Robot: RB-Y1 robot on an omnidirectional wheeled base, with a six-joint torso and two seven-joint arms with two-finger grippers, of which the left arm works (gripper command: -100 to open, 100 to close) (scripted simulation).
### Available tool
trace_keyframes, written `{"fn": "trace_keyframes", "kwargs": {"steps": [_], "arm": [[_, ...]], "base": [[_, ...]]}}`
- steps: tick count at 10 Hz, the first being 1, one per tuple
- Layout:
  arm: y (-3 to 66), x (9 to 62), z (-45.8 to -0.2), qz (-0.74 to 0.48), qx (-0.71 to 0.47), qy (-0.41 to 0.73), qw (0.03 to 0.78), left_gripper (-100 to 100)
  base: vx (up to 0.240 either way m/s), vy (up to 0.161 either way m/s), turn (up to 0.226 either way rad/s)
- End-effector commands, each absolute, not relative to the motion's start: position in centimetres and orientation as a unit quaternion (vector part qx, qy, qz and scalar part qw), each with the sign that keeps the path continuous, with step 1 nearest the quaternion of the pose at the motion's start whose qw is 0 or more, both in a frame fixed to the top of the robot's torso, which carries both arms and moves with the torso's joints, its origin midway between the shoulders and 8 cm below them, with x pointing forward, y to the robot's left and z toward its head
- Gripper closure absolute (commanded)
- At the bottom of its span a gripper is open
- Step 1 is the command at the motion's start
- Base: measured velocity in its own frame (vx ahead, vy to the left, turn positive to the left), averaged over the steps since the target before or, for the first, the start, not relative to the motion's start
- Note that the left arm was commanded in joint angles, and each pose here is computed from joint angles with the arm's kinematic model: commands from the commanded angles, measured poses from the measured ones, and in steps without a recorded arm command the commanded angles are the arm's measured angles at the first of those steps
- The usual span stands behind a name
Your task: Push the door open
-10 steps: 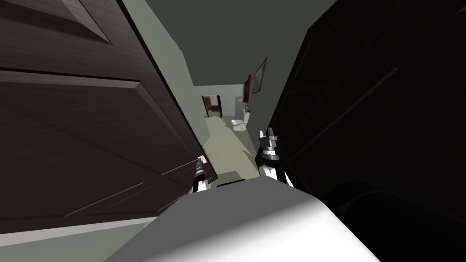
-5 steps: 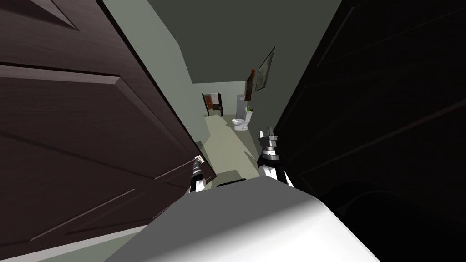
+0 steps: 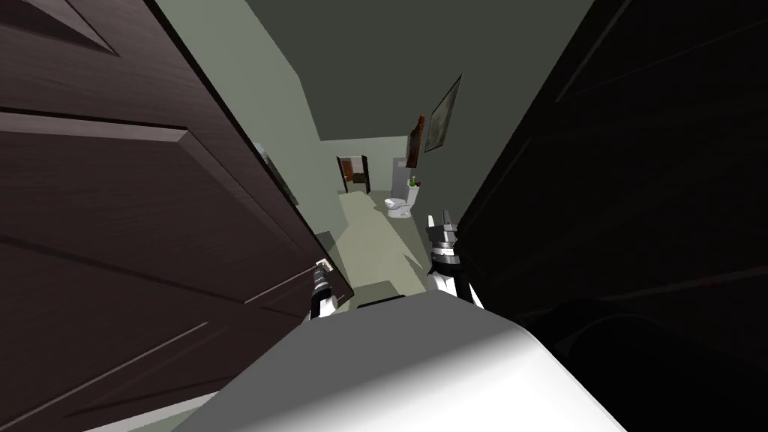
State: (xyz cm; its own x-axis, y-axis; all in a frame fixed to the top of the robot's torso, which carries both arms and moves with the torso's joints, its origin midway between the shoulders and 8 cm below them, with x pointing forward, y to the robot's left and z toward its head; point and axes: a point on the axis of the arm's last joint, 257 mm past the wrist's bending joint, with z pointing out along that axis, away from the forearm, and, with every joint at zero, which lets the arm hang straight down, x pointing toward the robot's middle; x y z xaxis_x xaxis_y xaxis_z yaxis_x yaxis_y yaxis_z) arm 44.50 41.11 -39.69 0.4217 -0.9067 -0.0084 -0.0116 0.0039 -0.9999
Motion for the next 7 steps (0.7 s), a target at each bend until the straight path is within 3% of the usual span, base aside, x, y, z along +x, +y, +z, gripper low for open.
{"fn": "trace_keyframes", "kwargs": {"steps": [1, 7], "arm": [[42.1, 44.5, -39.1, -0.371, -0.6, 0.373, 0.603, 100], [44.5, 43.4, -39.1, -0.353, -0.611, 0.355, 0.614, 100]], "base": [[0.203, -0.022, 0.067], [0.166, 0.001, 0.039]]}}
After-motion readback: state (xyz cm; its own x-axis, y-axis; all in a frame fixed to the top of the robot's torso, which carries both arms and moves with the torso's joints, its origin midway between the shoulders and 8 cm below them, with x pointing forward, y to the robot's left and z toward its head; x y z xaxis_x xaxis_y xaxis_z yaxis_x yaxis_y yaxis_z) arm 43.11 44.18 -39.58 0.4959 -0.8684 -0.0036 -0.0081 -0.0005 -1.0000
